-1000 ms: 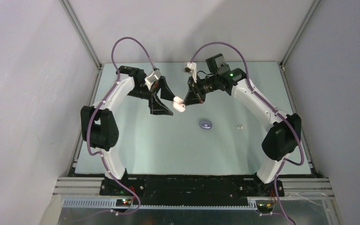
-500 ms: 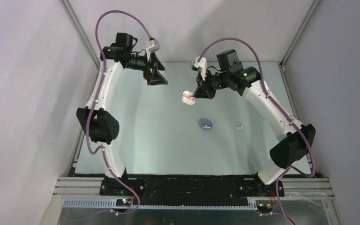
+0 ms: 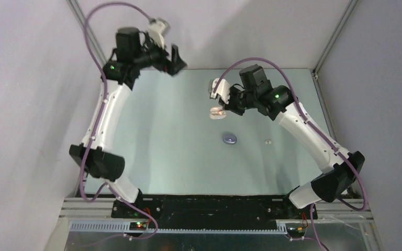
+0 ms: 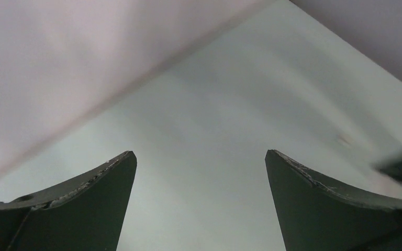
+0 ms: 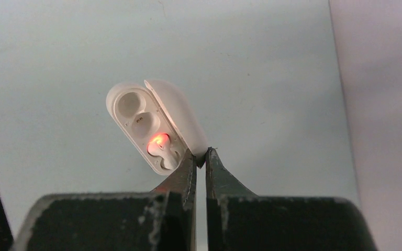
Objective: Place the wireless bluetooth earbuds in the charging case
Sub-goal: Adjust the charging case.
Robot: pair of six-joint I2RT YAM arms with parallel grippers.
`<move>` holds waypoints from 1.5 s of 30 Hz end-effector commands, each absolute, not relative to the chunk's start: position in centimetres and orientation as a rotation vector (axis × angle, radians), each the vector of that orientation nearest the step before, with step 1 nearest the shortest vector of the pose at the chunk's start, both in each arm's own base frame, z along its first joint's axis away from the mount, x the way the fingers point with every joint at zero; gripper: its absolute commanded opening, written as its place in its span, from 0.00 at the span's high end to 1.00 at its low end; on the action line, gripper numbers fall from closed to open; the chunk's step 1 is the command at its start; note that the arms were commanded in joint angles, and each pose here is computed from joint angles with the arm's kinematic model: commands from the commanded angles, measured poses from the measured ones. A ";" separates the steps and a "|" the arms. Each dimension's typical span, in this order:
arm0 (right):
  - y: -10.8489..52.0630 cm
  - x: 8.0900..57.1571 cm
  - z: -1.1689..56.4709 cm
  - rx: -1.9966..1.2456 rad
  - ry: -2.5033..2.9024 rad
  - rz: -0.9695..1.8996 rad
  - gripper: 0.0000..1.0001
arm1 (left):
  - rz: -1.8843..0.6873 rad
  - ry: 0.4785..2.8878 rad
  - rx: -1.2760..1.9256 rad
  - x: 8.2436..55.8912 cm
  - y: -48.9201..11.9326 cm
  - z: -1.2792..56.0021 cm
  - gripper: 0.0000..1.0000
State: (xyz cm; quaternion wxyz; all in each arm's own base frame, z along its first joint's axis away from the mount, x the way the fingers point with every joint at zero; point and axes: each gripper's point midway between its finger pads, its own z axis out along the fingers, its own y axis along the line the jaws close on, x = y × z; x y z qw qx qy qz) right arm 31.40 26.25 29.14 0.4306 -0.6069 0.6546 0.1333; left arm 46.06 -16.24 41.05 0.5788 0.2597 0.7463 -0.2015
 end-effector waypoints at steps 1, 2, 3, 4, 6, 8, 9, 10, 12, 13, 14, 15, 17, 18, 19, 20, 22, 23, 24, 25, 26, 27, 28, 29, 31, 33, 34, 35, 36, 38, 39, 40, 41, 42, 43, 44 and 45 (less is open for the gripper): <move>26.4 32.1 31.0 -1.565 1.468 0.168 1.00 | -0.896 1.860 0.708 37.3 -22.8 36.1 0.00; 26.5 32.2 31.1 -1.575 1.452 0.152 1.00 | -0.945 1.835 0.715 36.5 -23.3 36.8 0.00; 26.7 32.3 31.0 -1.580 1.436 0.145 1.00 | -0.987 1.839 0.709 36.1 -24.0 36.8 0.00; 26.8 32.5 30.9 -1.595 1.416 0.131 1.00 | -1.037 1.849 0.726 35.7 -24.6 36.5 0.00; 27.2 32.8 30.9 -1.612 1.370 0.107 1.00 | -1.129 1.866 0.750 34.8 -25.5 36.1 0.00; 27.6 33.1 31.1 -1.625 1.324 0.080 1.00 | -1.219 1.910 0.780 33.7 -26.1 35.3 0.00; 27.9 33.3 31.3 -1.622 1.302 0.073 1.00 | -1.250 1.916 0.789 33.3 -26.2 35.4 0.01; 27.9 33.4 31.3 -1.632 1.286 0.061 1.00 | -1.267 1.948 0.782 33.0 -26.2 34.8 0.02; 28.2 33.6 31.5 -1.639 1.259 0.048 1.00 | -1.294 1.993 0.782 32.5 -26.2 33.8 0.07; 28.4 33.6 31.6 -1.638 1.244 0.045 1.00 | -1.306 2.011 0.779 32.3 -26.1 33.5 0.10; 28.7 33.7 31.7 -1.640 1.226 0.041 1.00 | -1.316 2.038 0.766 32.1 -26.1 33.0 0.10; 28.9 33.6 31.7 -1.643 1.215 0.045 1.00 | -1.326 2.054 0.758 32.0 -26.1 32.6 0.13; 29.5 33.6 31.7 -1.660 1.180 0.050 1.00 | -1.355 2.078 0.735 32.0 -26.1 32.1 0.17; 30.0 33.4 31.8 -1.663 1.161 0.053 1.00 | -1.374 2.090 0.719 32.0 -26.2 31.8 0.20; 30.3 33.4 31.7 -1.671 1.148 0.054 1.00 | -1.383 2.096 0.713 32.0 -26.3 31.7 0.21; 30.8 33.3 31.9 -1.673 1.133 0.057 1.00 | -1.407 2.102 0.704 31.9 -26.4 31.6 0.24; 31.5 33.2 31.9 -1.681 1.115 0.061 1.00 | -1.438 2.107 0.692 31.8 -26.5 31.4 0.28; 31.8 33.2 31.8 -1.683 1.115 0.063 1.00 | -1.446 2.108 0.690 31.7 -26.5 31.3 0.29; 32.0 33.1 31.9 -1.682 1.110 0.067 1.00 | -1.458 2.114 0.687 31.6 -26.5 31.2 0.32; 32.1 33.1 31.9 -1.679 1.110 0.067 1.00 | -1.464 2.118 0.681 31.6 -26.6 31.1 0.33; 32.3 33.1 32.0 -1.676 1.106 0.069 1.00 | -1.471 2.126 0.674 31.5 -26.5 30.9 0.35; 32.4 33.0 32.2 -1.671 1.102 0.071 1.00 | -1.480 2.137 0.663 31.4 -26.5 30.6 0.38; 32.5 33.0 32.2 -1.670 1.102 0.073 1.00 | -1.482 2.140 0.657 31.4 -26.5 30.5 0.39; 32.6 32.9 32.2 -1.668 1.100 0.075 1.00 | -1.493 2.145 0.647 31.4 -26.6 30.4 0.43; 32.7 32.9 32.3 -1.667 1.098 0.071 1.00 | -1.507 2.146 0.642 31.3 -26.6 30.2 0.47; 32.7 32.9 32.2 -1.667 1.102 0.062 1.00 | -1.512 2.152 0.637 31.2 -26.6 30.1 0.50; 32.6 32.9 32.1 -1.669 1.104 0.059 1.00 | -1.512 2.151 0.636 31.1 -26.6 30.1 0.51; 32.6 32.9 32.1 -1.669 1.106 0.056 1.00 | -1.516 2.154 0.636 31.0 -26.6 30.0 0.53; 32.6 33.0 32.0 -1.669 1.106 0.054 1.00 | -1.516 2.151 0.636 30.9 -26.6 30.1 0.55; 32.7 32.9 31.9 -1.671 1.106 0.054 1.00 | -1.521 2.148 0.638 30.8 -26.6 30.0 0.59; 32.7 32.9 31.9 -1.671 1.107 0.054 1.00 | -1.526 2.148 0.637 30.7 -26.6 30.0 0.62; 32.8 32.9 31.9 -1.671 1.105 0.053 1.00 | -1.529 2.145 0.639 30.6 -26.6 30.0 0.63; 32.8 32.9 31.8 -1.671 1.106 0.050 1.00 | -1.531 2.146 0.639 30.6 -26.6 30.0 0.65; 33.0 32.8 31.8 -1.668 1.102 0.048 1.00 | -1.534 2.149 0.637 30.5 -26.6 30.0 0.65; 32.9 32.9 31.8 -1.665 1.107 0.037 1.00 | -1.534 2.150 0.637 30.5 -26.6 29.9 0.65; 33.1 32.9 31.8 -1.663 1.104 0.033 1.00 | -1.535 2.151 0.636 30.5 -26.6 29.9 0.64; 33.1 33.0 31.8 -1.662 1.104 0.027 1.00 | -1.534 2.153 0.636 30.4 -26.6 29.9 0.63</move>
